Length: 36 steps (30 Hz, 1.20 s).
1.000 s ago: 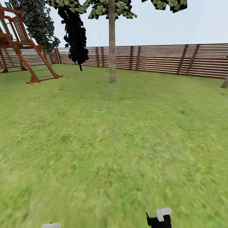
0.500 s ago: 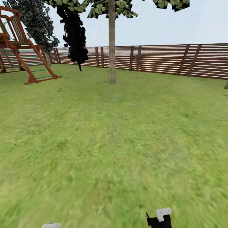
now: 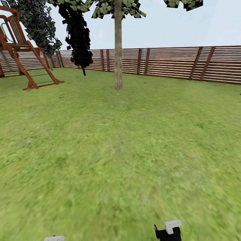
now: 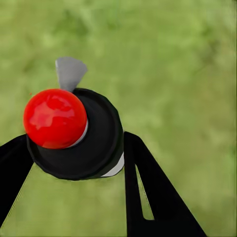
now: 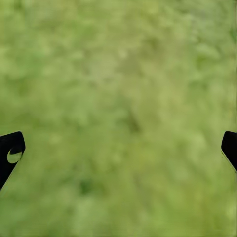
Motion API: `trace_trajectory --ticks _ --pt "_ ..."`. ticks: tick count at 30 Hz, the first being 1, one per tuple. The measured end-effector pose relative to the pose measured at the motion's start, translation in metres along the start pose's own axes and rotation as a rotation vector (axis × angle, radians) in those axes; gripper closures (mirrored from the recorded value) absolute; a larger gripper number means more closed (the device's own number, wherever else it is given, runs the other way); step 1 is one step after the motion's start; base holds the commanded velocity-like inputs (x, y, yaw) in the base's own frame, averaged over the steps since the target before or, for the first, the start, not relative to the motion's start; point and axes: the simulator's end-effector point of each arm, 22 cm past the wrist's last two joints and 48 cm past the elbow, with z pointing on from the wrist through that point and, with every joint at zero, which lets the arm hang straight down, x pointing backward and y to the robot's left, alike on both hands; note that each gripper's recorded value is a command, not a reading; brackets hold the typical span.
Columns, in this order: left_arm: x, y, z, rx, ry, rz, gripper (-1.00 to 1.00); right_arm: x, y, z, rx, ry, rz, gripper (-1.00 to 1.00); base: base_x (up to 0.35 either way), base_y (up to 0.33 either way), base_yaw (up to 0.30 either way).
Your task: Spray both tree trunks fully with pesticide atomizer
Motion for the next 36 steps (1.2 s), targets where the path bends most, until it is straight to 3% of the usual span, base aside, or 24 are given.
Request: trace_trajectory --ticks 36 --pt "-0.0010 -0.0002 0.0003 0.000 -0.002 0.000 1.00 0.0004 0.0000 -0.0002 0.000 0.000 0.000 -1.00 0.340 0.000 0.000"
